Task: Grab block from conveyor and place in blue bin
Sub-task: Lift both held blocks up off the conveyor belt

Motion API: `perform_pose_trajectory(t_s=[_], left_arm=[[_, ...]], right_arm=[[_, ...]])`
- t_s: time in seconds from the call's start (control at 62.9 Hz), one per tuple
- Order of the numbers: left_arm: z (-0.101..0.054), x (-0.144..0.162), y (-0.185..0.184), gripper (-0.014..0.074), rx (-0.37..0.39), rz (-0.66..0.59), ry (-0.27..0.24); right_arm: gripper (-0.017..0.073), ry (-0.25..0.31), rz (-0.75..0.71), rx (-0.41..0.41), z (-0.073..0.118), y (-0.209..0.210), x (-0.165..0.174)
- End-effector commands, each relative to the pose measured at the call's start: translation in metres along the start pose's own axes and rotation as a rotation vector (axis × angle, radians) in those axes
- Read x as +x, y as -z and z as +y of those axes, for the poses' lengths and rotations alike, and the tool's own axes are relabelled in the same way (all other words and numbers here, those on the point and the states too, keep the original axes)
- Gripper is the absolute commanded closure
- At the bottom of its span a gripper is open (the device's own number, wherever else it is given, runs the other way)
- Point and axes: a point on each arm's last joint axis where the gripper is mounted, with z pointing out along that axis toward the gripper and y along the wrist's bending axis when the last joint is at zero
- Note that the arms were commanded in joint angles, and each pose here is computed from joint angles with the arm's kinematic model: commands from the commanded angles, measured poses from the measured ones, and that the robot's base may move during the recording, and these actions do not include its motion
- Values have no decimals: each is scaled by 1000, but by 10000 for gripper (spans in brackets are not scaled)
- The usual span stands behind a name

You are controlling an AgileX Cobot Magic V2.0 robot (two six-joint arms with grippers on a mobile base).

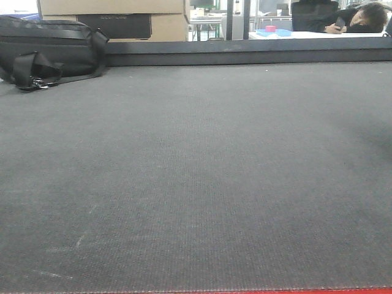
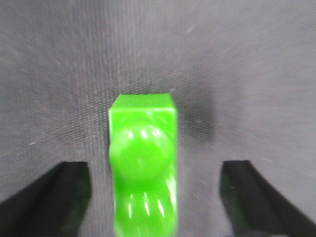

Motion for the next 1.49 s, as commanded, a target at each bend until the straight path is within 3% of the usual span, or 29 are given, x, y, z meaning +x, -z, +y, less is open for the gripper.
perform_pose_trajectory(t_s=[0.0, 0.175, 0.238, 0.397, 0.509, 0.652, 0.826, 1.001, 1.192, 1.478], left_arm=[[3, -4, -12, 263, -9, 8, 14], [3, -6, -15, 557, -10, 3, 35], [3, -8, -9, 704, -11, -12, 35], [4, -13, 26, 705, -29, -109, 25], [2, -6, 59, 705, -24, -223, -28], [-6, 13, 96, 705, 11, -437, -72], [-10, 44, 110, 705, 20, -742, -13], [-13, 83, 97, 705, 32, -942, 74], [-12, 119, 96, 705, -5, -1108, 93], [-17, 165, 137, 705, -10, -1336, 79]], right_arm=[[721, -3, -21, -3, 0, 2, 0], [721, -3, -21, -3, 0, 2, 0], [721, -3, -19, -3, 0, 2, 0], [721, -1, -23, -5, 1, 6, 1], [721, 8, -65, -9, 2, 16, 2], [721, 76, -246, -16, 4, 37, 0], [721, 177, -503, -19, 10, 54, 18], [721, 192, -768, -27, 6, 54, 56], [721, 179, -960, -23, -5, 52, 93], [721, 194, -1100, -57, -6, 92, 130]])
